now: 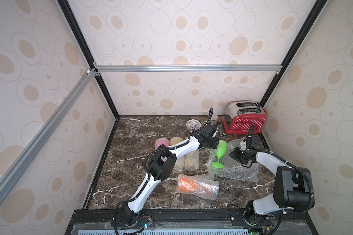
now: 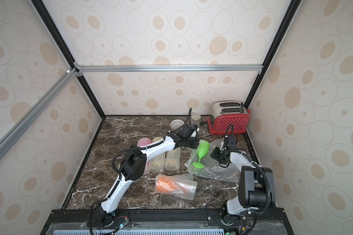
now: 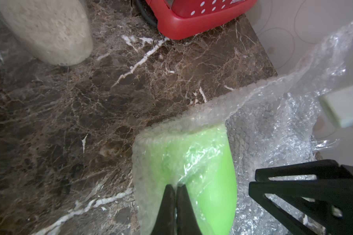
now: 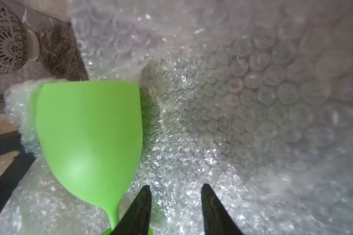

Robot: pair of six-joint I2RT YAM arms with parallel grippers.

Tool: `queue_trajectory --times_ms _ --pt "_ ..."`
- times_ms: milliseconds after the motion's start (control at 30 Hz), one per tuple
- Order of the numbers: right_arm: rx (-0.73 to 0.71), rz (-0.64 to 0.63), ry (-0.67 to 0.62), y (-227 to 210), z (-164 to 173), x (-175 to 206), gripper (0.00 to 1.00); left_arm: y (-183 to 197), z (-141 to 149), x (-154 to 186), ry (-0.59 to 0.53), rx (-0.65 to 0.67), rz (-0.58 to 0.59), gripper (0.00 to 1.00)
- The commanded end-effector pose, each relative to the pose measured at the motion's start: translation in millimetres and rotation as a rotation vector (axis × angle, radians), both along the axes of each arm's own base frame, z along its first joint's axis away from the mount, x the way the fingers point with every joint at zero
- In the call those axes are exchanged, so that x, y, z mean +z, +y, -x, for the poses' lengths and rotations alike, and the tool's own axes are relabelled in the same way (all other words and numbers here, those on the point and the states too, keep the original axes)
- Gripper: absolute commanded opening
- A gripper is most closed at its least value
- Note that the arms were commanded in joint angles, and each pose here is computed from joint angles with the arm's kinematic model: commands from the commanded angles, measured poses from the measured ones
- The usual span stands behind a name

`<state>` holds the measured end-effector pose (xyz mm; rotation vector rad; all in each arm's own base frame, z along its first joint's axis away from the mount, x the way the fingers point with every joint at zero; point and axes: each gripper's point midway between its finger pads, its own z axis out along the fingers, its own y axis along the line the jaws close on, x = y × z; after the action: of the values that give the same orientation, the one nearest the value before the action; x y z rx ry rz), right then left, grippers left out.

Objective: Unpack wine glasses from bubble wrap
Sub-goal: Unwrap the bubble wrap at the center of the board.

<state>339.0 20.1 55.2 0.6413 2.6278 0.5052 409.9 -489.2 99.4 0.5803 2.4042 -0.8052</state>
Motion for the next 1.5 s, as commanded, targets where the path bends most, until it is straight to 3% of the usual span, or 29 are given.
queue_trajectory --times_ms 0,267,833,1067,1467 --pt "-0.015 0.048 0.055 -10 4 -16 0.43 7 -2 20 -0.001 0.026 0.045 0.02" --pt "-0.067 0.064 0.140 -27 14 -39 0.42 30 -8 16 0.003 0.079 0.040 0.00" --pt "-0.279 0.087 0.214 -68 58 -52 0.39 70 -19 0 0.022 0.175 0.004 0.00" --pt "-0.283 0.109 0.162 -71 58 -36 0.39 71 -20 -8 0.044 0.184 0.013 0.00" --pt "-0.123 0.037 -0.009 -48 33 26 0.41 41 -19 -9 0.077 0.102 0.108 0.00"
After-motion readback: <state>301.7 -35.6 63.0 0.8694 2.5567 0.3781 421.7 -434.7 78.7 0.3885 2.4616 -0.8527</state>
